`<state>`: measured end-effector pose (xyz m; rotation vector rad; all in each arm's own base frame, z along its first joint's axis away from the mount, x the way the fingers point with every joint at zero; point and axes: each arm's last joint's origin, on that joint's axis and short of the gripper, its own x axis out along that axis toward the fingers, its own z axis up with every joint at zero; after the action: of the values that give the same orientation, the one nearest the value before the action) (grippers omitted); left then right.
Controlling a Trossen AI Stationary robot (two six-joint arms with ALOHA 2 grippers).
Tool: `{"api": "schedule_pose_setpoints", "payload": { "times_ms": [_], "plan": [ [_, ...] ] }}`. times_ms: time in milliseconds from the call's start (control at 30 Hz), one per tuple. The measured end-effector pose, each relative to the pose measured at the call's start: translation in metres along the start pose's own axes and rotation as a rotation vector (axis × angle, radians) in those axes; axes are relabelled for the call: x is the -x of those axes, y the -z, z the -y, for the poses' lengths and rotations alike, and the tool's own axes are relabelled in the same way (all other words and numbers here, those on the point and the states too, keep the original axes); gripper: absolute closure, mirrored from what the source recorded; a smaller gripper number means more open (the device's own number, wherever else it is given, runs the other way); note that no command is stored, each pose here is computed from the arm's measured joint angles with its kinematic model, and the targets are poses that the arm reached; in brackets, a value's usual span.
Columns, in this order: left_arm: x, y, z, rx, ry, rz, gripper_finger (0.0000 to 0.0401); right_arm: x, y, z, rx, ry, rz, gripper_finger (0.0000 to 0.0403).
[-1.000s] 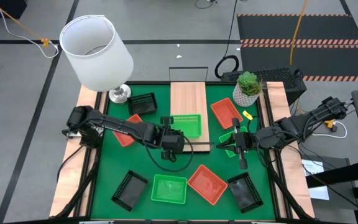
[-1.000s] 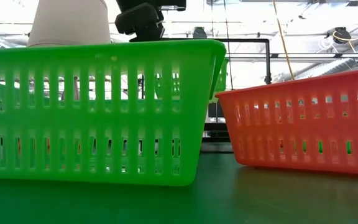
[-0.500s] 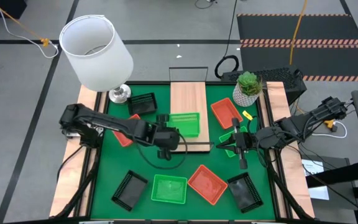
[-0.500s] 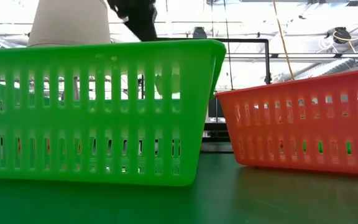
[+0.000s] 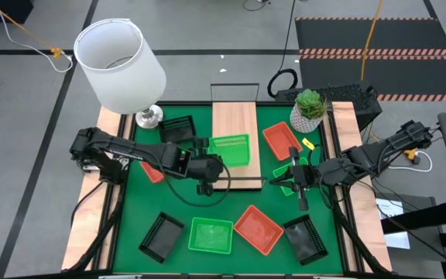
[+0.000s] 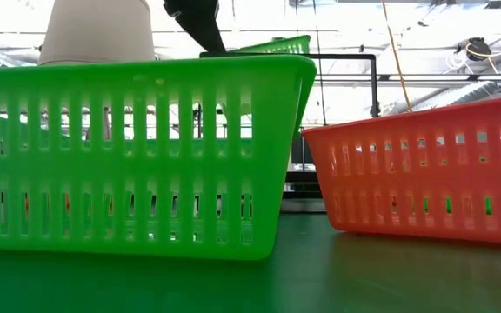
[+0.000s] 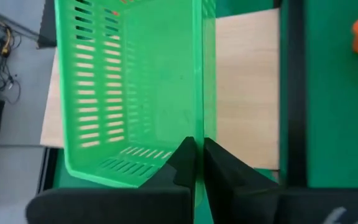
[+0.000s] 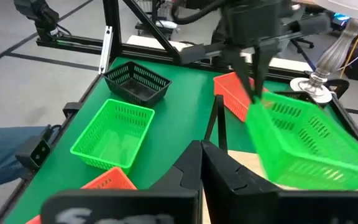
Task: Stack baskets on shelf by color
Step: Put the top left green bin on the shelf
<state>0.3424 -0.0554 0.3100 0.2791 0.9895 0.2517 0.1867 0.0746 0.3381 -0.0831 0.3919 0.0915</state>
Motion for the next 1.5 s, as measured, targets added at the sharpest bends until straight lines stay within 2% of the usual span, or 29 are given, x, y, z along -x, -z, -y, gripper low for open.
{"api": "schedule_pose_setpoints", "payload": {
  "times_ms": [200, 400, 667, 833, 967, 1167, 1367, 1500],
  "plan": [
    [0.002, -0.003, 0.003, -0.013, 0.005, 0.038, 0.0391, -0.014, 0.005, 0.0, 0.004, 0.083, 0.013, 0.04],
    [-0.005, -0.005, 0.001, -0.002, -0.003, 0.033, 0.0381, -0.039, 0.005, 0.008, -0.003, 0.136, 0.001, 0.0355],
    [-0.016, -0.01, 0.001, -0.01, -0.011, 0.052, 0.0394, -0.061, 0.014, 0.015, 0.194, 0.157, -0.088, 0.0276],
    [-0.026, -0.011, -0.004, 0.003, -0.027, 0.038, 0.038, -0.062, 0.014, 0.027, 0.27, 0.195, -0.107, 0.0253],
    [-0.029, -0.01, -0.007, 0.009, -0.03, 0.027, 0.0376, -0.064, 0.017, 0.043, 0.255, 0.213, -0.14, 0.0257],
    [-0.033, -0.011, -0.009, -0.003, -0.034, 0.028, 0.0394, -0.071, 0.022, 0.065, 0.204, 0.217, -0.184, 0.0276],
    [-0.032, -0.013, -0.009, 0.003, -0.033, 0.046, 0.0375, -0.076, 0.029, 0.077, 0.178, 0.149, -0.221, 0.0301],
    [-0.032, -0.013, -0.008, -0.003, -0.029, 0.052, 0.038, -0.078, 0.034, 0.081, 0.177, 0.128, -0.268, 0.0326]
  ]
}}
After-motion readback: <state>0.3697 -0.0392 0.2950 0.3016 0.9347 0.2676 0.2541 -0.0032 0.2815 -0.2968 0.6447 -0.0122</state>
